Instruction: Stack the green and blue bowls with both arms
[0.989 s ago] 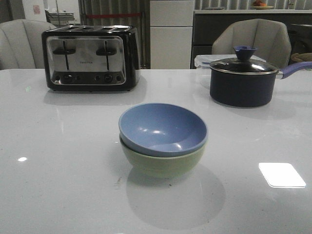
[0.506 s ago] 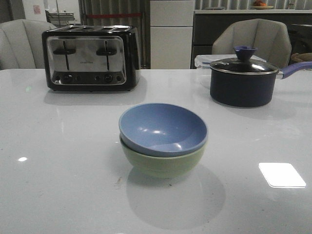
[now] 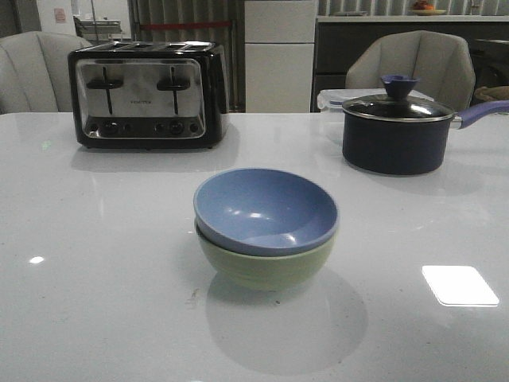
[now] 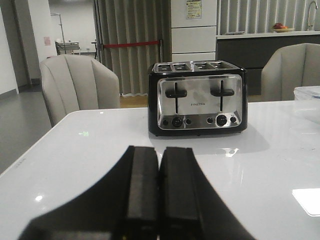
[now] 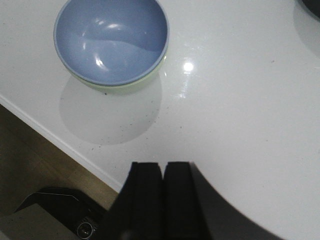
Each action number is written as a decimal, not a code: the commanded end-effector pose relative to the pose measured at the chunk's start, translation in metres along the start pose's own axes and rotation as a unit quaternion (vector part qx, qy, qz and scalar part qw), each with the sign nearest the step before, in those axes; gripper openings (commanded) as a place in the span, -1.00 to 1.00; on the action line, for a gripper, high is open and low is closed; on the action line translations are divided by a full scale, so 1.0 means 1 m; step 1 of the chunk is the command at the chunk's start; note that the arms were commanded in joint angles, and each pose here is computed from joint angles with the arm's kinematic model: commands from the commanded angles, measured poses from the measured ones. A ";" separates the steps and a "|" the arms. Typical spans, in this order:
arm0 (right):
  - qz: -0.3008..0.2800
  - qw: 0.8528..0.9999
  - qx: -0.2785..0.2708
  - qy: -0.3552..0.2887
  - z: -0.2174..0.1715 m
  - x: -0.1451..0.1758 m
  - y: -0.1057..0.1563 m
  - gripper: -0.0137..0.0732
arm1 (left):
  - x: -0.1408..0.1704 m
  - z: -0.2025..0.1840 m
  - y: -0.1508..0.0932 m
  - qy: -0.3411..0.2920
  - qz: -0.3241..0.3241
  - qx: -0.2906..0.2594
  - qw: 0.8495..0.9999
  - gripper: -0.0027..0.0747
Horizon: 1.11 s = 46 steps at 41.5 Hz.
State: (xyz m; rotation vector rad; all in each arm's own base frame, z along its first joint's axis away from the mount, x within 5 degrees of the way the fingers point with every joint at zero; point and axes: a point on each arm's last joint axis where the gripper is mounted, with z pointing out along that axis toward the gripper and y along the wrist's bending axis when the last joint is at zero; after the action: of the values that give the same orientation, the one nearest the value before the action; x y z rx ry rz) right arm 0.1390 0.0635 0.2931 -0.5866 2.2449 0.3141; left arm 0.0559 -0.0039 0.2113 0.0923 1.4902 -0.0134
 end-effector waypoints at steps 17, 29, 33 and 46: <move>0.004 0.999 0.011 -0.045 -0.007 -0.012 -0.002 -0.59 | -0.008 -0.002 0.000 -0.053 -0.002 -0.002 0.999 -0.68; 0.012 0.983 0.094 -0.156 -0.034 0.007 -0.013 -0.59 | -0.008 -0.002 0.000 -0.052 -0.002 -0.002 0.999 -0.68; 0.030 0.959 0.161 -0.232 -0.042 0.029 -0.021 -0.59 | -0.008 -0.002 0.000 -0.052 -0.002 -0.002 0.999 -0.68; 0.039 0.904 0.253 -0.343 -0.033 0.102 -0.019 -0.59 | -0.008 -0.002 0.000 -0.052 -0.002 -0.002 0.999 -0.68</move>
State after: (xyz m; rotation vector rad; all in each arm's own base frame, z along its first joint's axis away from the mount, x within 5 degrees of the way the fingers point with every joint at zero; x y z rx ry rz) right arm 0.0718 0.0055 0.2326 -0.1102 1.7092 0.0004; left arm 0.0559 -0.0039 0.2113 0.0928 1.4902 -0.0129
